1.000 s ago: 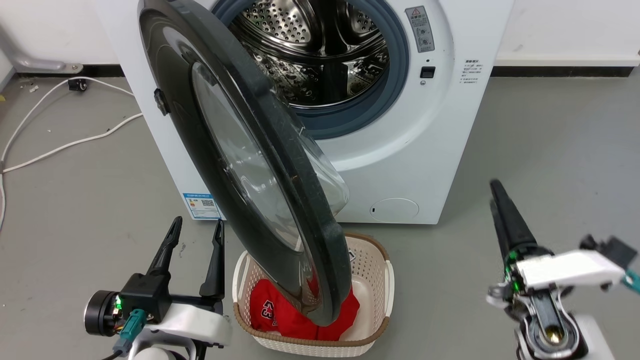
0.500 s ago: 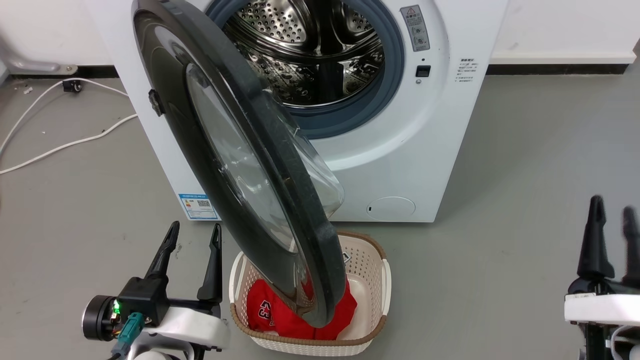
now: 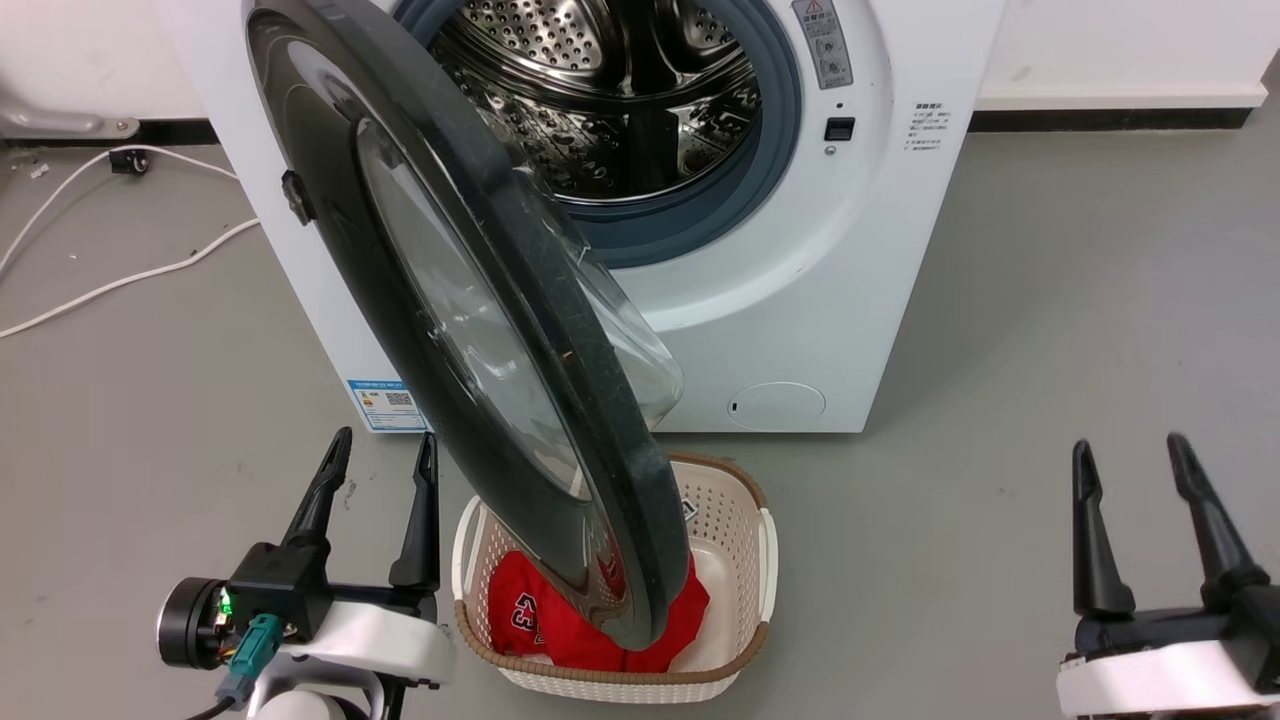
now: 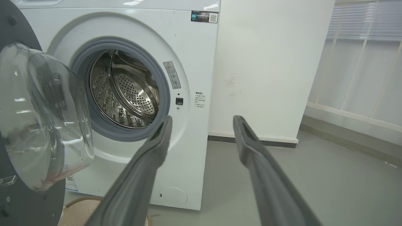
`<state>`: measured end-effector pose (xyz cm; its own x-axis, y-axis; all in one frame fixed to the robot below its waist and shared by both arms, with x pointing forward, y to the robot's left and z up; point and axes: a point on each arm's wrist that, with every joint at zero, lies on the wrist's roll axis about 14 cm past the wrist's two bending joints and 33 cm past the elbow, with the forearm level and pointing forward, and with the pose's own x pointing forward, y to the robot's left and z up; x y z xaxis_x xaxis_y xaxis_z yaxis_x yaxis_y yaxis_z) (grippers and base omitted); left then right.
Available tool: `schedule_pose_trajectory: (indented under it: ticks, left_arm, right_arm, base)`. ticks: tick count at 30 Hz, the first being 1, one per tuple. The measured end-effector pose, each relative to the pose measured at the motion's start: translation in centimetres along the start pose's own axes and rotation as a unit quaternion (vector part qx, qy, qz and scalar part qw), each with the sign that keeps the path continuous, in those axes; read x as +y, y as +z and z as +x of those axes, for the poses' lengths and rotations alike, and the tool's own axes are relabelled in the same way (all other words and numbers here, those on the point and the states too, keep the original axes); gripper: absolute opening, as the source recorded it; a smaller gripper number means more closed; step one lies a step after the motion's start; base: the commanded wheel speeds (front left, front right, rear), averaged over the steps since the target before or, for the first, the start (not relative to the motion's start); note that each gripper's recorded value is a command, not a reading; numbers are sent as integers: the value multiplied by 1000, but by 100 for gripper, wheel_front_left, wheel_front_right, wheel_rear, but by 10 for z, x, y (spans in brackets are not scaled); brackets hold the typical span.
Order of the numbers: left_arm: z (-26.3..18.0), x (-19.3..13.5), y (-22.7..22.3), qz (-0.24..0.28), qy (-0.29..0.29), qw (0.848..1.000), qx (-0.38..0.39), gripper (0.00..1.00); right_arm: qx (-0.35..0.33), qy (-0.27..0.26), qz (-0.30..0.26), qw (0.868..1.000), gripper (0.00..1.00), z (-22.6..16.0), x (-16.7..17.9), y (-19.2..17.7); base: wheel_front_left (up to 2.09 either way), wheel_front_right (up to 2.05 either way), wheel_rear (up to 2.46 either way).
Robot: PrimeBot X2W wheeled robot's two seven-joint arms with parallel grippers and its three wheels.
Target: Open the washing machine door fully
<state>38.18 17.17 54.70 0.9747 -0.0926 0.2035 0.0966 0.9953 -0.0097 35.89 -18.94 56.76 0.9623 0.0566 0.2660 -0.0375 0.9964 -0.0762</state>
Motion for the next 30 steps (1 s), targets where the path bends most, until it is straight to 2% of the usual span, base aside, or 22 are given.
schedule_pose_trajectory:
  ticks: [6, 26, 27, 28, 29, 30]
  left_arm:
    - [2, -1, -1, 1, -3, 1000, 1, 100]
    - [4, -1, -1, 1, -3, 1000, 0, 100]
    - [4, -2, -1, 1, -4, 1000, -1, 97]
    - [5, -2, 0, 1, -4, 1000, -2, 35]
    - [5, -3, 0, 0, -5, 1000, -3, 13]
    - [5, -3, 2, -1, -5, 1000, -5, 0]
  right_arm:
    - [33, -8, 25, 999, 100, -5, -2, -22]
    - [40, -9, 42, 998, 100, 0, 0, -28]
    - [40, -10, 43, 998, 100, 0, 0, -29]
    - [41, -9, 43, 998, 100, 0, 0, -29]
    - [41, -9, 44, 998, 100, 0, 0, -29]
    - [41, -9, 44, 998, 100, 0, 0, -29]
  base:
    - [0, 0, 0]
    - [0, 0, 0]
    - [0, 0, 0]
    - [0, 0, 0]
    - [0, 0, 0]
    - [0, 0, 0]
